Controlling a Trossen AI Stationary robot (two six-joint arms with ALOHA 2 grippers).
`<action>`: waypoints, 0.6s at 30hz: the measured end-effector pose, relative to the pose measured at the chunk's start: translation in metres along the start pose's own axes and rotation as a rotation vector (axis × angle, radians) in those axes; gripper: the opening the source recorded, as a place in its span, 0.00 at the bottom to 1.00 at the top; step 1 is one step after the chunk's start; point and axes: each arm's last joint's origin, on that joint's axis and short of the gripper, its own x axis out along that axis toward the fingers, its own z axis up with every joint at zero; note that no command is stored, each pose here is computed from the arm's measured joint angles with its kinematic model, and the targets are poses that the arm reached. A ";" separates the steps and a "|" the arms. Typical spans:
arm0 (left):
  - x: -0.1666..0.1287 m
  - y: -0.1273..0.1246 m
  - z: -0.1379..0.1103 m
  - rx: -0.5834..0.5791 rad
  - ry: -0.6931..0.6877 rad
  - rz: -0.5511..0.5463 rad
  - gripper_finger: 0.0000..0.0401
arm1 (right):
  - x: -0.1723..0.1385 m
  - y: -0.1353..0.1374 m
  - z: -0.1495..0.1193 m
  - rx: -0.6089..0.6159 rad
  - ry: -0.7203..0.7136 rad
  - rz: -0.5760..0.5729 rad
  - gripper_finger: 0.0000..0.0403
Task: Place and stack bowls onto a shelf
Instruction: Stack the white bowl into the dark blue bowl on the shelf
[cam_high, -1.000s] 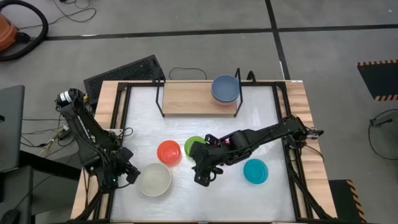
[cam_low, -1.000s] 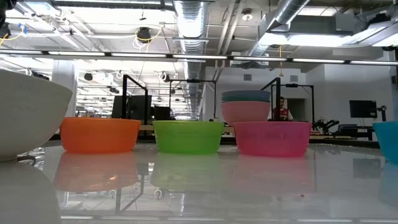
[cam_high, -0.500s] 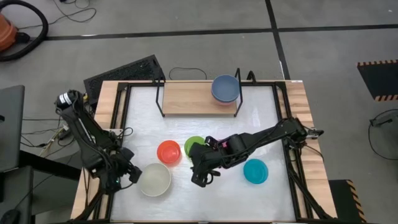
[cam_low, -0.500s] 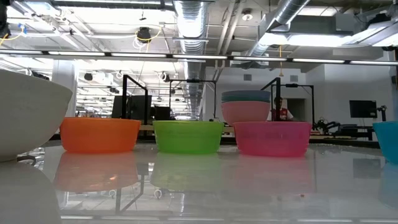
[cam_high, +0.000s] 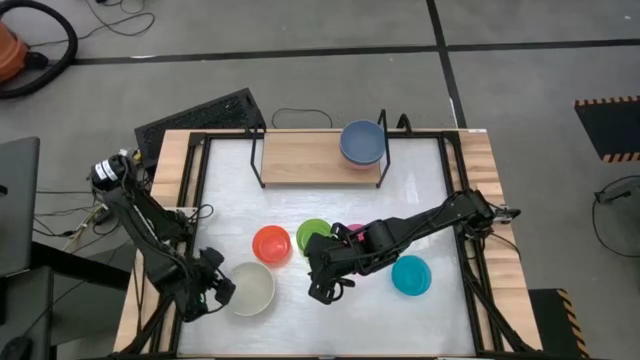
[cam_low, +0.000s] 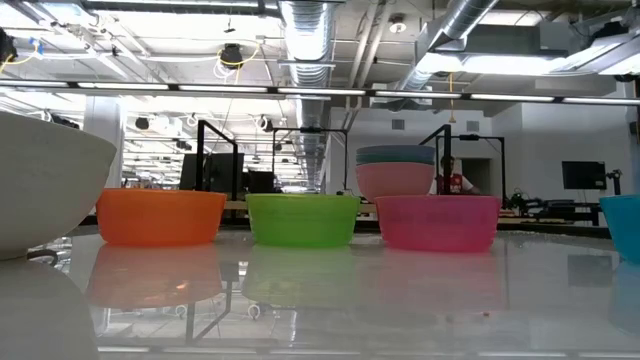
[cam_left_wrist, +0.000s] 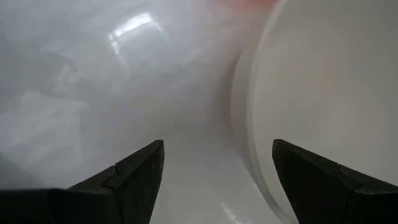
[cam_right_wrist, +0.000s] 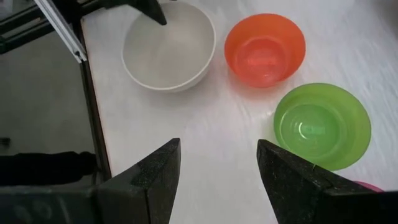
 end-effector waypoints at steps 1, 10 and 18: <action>0.003 -0.002 -0.002 0.007 0.009 0.000 0.71 | 0.000 0.000 0.000 0.000 0.000 0.000 0.59; 0.016 -0.008 -0.010 -0.002 0.050 0.011 0.54 | 0.000 0.001 -0.001 -0.003 -0.001 -0.001 0.59; 0.015 -0.008 -0.008 -0.039 0.023 -0.007 0.17 | 0.000 -0.001 0.001 0.015 -0.048 -0.055 0.59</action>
